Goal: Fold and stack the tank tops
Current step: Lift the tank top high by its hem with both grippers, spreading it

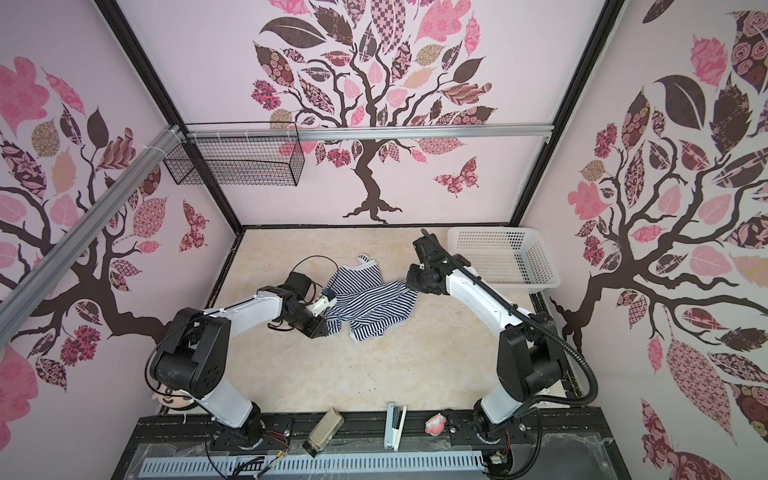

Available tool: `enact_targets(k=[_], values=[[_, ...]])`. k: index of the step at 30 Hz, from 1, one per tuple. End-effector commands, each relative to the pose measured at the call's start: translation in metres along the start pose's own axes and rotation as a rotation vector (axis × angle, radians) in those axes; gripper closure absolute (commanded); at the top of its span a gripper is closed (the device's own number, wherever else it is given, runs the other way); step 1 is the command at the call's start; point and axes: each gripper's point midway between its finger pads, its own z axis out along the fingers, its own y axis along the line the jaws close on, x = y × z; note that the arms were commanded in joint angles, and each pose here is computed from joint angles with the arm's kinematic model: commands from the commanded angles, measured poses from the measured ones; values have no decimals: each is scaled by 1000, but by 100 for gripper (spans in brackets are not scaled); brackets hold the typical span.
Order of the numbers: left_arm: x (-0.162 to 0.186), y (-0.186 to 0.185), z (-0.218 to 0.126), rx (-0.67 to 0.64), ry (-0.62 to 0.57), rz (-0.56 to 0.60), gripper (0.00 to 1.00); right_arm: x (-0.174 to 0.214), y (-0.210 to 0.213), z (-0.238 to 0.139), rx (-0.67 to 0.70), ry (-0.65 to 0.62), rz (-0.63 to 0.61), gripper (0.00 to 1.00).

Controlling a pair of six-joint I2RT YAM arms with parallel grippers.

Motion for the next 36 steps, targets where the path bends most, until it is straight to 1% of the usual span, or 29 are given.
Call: enact_targets(k=[1,5,8,10,13,17,20,24,27,30,36], values=[[-13,1,-17,-45,-66,25,100,-10,7,-17,-31,-33,-3,100],[-21,4,-41,-106,-90,50,100,-17,14,-27,-60,-53,-11,100],[-26,15,-73,-224,-115,80,100,-28,23,-49,-81,-90,-21,100],[-31,23,-105,-343,-160,121,100,-41,28,-76,-82,-145,-30,100],[-42,32,-162,-480,-275,139,100,-59,35,-121,-99,-234,-49,100],[-53,32,-235,-590,-399,115,100,-73,47,-175,-155,-314,-68,100],[-60,25,-285,-682,-489,125,100,-77,57,-215,-213,-362,-80,100],[-66,1,-348,-740,-628,127,100,-80,64,-276,-287,-454,-100,100],[-66,-15,-384,-772,-718,117,100,-77,73,-319,-362,-507,-130,100],[-62,-31,-416,-791,-797,111,100,-71,84,-357,-463,-549,-174,100],[-50,-65,-470,-816,-931,127,100,-56,93,-416,-589,-610,-221,100]])
